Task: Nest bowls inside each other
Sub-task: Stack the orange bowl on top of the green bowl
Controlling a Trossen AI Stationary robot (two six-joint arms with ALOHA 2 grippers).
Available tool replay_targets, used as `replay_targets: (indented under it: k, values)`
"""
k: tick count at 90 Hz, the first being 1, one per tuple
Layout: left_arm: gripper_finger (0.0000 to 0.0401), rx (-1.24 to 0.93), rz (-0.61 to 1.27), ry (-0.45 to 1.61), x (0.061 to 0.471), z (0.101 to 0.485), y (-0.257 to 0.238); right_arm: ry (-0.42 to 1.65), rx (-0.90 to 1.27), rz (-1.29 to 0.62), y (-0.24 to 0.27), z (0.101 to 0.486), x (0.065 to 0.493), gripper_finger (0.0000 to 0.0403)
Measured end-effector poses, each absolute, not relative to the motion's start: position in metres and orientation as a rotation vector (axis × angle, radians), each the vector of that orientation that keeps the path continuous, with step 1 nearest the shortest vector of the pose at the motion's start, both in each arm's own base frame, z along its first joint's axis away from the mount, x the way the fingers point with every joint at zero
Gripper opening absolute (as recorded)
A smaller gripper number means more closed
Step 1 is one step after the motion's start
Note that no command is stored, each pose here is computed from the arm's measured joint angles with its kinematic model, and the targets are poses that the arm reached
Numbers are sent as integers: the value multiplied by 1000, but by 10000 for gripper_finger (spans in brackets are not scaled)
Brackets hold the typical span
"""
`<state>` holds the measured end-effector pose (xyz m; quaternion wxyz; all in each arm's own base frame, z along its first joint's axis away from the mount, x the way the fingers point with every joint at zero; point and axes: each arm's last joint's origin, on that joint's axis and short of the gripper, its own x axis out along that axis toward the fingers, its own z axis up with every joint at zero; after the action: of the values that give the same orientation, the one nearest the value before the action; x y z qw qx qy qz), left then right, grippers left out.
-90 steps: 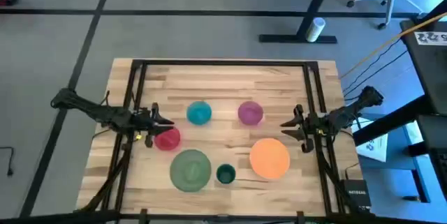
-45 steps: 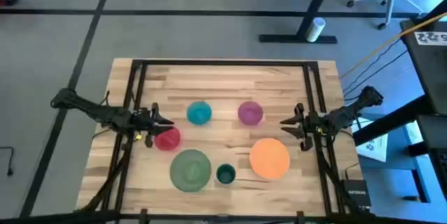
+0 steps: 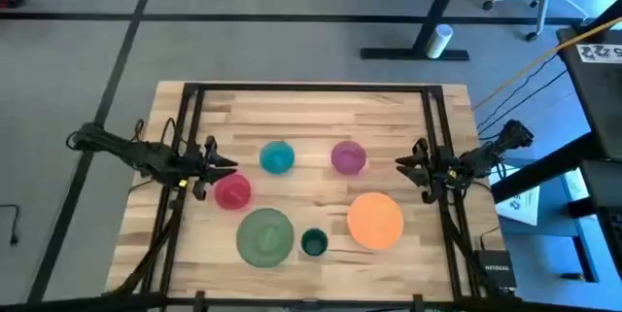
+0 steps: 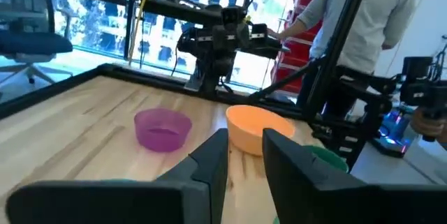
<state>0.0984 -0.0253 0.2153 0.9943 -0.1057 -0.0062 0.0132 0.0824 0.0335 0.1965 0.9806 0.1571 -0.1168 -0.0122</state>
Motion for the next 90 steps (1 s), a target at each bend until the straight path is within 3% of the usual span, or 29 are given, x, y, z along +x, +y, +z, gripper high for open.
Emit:
replay_targets:
  k: [28,46,71,90]
  values:
    - [72,-71,57,36,109,280,-26,-114,305,-45,29,261,76,92]
    - [72,28,81,5,113,309,-24,70,246,-62,38,310,90,92]
    - [72,4,143,42,118,312,-18,404,223,-80,62,362,123,92]
    - [72,-16,159,161,125,299,-19,689,235,-126,84,363,153,92]
